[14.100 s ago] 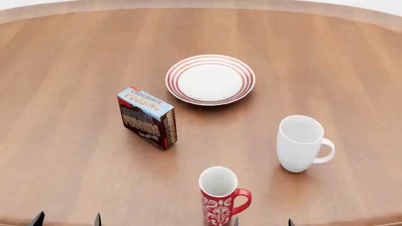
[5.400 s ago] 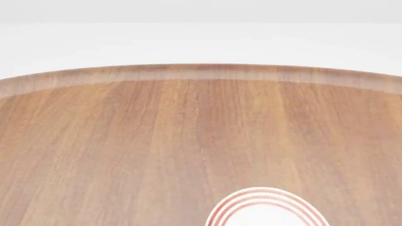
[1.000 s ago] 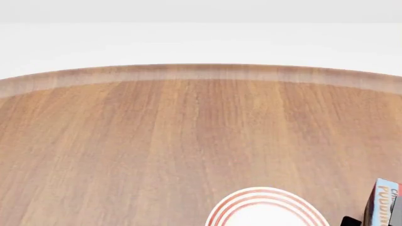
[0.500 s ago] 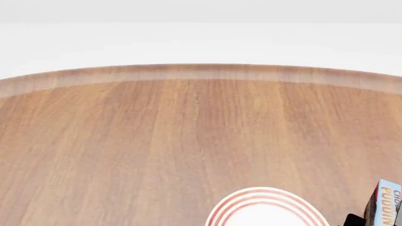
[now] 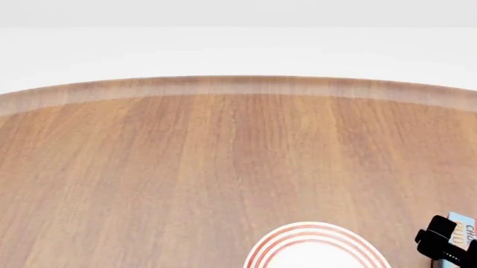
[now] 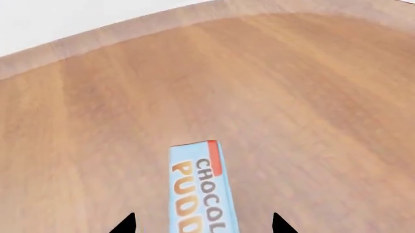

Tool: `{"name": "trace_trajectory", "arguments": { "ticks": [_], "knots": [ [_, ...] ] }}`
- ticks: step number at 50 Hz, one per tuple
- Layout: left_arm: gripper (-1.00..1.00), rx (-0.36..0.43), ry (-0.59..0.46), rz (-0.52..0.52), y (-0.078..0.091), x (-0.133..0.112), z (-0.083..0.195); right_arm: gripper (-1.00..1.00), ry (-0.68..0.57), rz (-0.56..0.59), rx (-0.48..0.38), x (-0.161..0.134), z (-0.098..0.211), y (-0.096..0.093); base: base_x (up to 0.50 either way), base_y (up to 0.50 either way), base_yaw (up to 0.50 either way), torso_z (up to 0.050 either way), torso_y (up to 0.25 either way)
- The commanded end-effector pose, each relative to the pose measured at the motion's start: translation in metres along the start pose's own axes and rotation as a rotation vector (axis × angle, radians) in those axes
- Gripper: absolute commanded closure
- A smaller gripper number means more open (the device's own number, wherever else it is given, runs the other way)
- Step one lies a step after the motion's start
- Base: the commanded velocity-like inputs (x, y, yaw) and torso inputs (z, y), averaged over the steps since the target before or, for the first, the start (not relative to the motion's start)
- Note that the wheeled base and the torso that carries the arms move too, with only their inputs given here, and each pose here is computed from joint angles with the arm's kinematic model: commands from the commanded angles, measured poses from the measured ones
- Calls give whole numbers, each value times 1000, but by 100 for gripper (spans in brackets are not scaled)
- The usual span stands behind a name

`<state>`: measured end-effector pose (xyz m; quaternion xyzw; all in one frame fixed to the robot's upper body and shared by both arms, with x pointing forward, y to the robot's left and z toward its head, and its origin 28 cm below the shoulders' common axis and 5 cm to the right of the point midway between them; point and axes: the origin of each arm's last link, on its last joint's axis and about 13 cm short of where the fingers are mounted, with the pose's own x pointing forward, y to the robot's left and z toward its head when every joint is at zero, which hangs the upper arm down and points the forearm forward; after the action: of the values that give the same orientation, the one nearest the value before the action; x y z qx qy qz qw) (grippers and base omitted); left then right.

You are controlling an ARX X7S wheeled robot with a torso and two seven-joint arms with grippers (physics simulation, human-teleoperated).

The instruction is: Put the chocolate pudding to the right of the plate.

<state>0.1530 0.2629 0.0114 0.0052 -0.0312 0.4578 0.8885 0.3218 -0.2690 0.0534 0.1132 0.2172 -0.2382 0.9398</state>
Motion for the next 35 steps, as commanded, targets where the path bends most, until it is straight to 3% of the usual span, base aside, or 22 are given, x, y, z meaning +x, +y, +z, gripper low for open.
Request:
{"name": "trace_trajectory", "arguments": {
  "ticks": [1, 15, 35],
  "knots": [
    [-100, -1, 0, 0, 0, 0, 0, -100, -98, 57, 31, -21, 25, 3, 0, 0, 0, 0, 0],
    [-100, -2, 0, 0, 0, 0, 0, -100, -211, 163, 33, -51, 59, 18, 0, 0, 0, 0, 0],
    [-100, -5, 2, -1, 0, 0, 0, -100, -420, 295, -44, -109, 115, 43, 0, 0, 0, 0, 0]
  ]
}}
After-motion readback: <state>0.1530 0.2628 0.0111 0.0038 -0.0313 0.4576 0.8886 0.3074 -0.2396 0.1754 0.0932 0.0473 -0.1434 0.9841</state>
